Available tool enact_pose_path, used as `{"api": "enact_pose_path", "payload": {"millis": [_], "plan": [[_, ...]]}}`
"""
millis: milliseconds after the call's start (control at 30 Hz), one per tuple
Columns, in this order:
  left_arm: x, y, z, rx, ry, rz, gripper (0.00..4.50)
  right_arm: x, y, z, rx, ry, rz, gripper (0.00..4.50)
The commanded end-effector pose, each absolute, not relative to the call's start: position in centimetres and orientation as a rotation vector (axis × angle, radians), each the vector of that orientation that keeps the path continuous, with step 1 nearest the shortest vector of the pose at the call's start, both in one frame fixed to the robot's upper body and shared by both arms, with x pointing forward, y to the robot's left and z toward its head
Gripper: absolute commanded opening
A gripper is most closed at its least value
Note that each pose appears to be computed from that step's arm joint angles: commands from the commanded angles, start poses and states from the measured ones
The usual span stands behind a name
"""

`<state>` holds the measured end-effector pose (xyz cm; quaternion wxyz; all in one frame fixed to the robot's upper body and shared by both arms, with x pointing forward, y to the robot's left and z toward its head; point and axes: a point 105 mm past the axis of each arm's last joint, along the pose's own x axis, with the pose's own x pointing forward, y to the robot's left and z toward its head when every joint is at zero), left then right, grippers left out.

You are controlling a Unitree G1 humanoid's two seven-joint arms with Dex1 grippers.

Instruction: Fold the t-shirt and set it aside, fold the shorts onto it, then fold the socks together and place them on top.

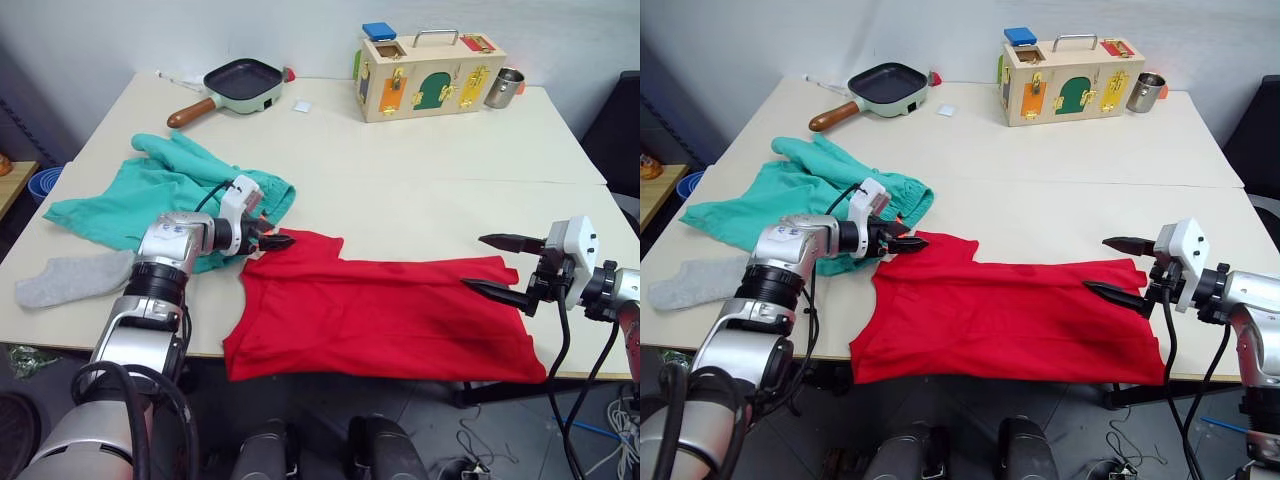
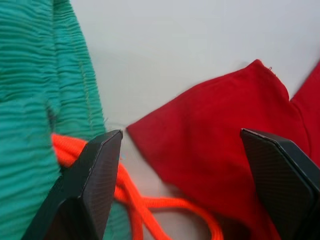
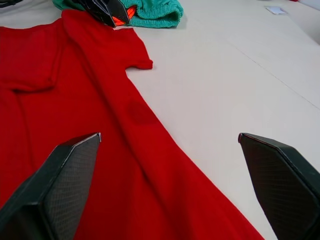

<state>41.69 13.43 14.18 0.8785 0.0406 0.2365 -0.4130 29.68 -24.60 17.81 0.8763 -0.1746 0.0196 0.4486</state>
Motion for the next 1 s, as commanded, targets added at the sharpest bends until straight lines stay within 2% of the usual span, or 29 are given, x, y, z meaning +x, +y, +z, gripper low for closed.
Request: {"api": "enact_pose_path", "payload": {"millis": [33,133,300,500,600,700,1000], "plan": [[42.0,13.3,13.7,0.131,0.536,-0.845,3.95,29.6,-24.0,19.1,-0.383,-0.020,0.951,4.50],[41.9,13.3,12.9,0.200,0.570,-0.847,3.39,29.5,-23.9,19.2,-0.383,-0.029,0.950,4.50],[41.8,13.4,12.6,0.240,0.555,-0.867,1.94,29.5,-23.9,19.3,-0.381,-0.036,0.942,4.50],[42.1,12.9,14.4,0.226,0.404,-0.920,0.14,29.7,-23.8,19.3,-0.378,-0.043,0.934,4.50],[41.9,12.3,16.6,0.171,0.267,-0.985,0.02,29.8,-23.9,19.3,-0.375,-0.046,0.931,4.50],[41.0,12.2,18.0,0.214,0.156,-1.072,0.02,29.8,-23.9,19.2,-0.372,-0.045,0.927,4.50],[37.1,12.7,19.3,0.303,0.014,-1.285,0.02,29.8,-24.1,18.9,-0.367,-0.029,0.926,4.50]]}}
